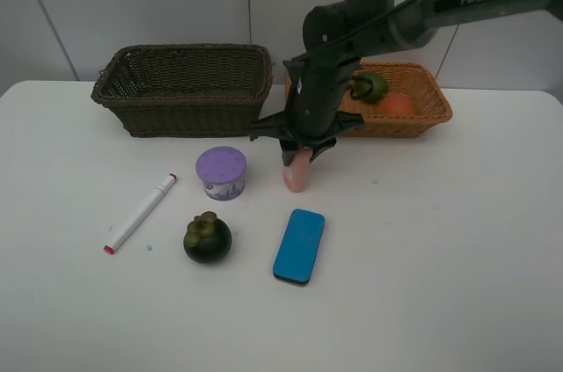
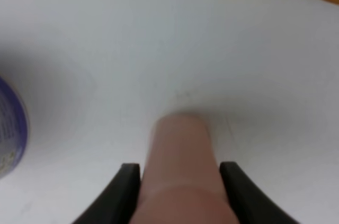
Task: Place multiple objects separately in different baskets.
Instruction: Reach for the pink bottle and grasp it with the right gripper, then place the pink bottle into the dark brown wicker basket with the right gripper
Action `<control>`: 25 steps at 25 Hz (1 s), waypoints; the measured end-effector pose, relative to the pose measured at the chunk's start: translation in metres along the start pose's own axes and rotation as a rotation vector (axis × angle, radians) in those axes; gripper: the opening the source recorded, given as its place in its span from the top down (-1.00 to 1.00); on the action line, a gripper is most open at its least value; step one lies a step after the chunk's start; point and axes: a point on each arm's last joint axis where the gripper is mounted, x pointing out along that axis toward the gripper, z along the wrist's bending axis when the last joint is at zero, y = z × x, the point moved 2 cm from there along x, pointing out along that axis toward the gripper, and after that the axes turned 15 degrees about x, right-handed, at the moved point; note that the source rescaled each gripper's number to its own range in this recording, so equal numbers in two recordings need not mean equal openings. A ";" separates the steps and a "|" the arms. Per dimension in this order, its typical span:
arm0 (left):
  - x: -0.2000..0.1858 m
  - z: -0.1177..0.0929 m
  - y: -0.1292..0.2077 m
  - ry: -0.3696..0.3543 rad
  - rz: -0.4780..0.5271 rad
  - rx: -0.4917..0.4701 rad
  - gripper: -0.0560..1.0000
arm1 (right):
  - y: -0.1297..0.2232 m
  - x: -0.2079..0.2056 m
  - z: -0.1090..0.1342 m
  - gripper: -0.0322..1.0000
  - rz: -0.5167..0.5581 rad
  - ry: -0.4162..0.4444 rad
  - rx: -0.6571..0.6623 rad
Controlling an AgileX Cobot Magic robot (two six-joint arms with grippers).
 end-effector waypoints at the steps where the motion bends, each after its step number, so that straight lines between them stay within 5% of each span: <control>1: 0.000 0.000 0.000 0.000 0.000 0.000 -1.00 | 0.000 0.000 0.000 0.94 0.000 0.000 0.000; 17: 0.000 0.000 0.000 0.000 0.000 0.000 -1.00 | 0.003 -0.004 -0.003 0.94 0.025 0.021 0.000; 25: 0.000 0.000 0.000 0.000 0.000 0.000 -1.00 | -0.003 -0.066 -0.001 0.94 -0.054 -0.048 0.015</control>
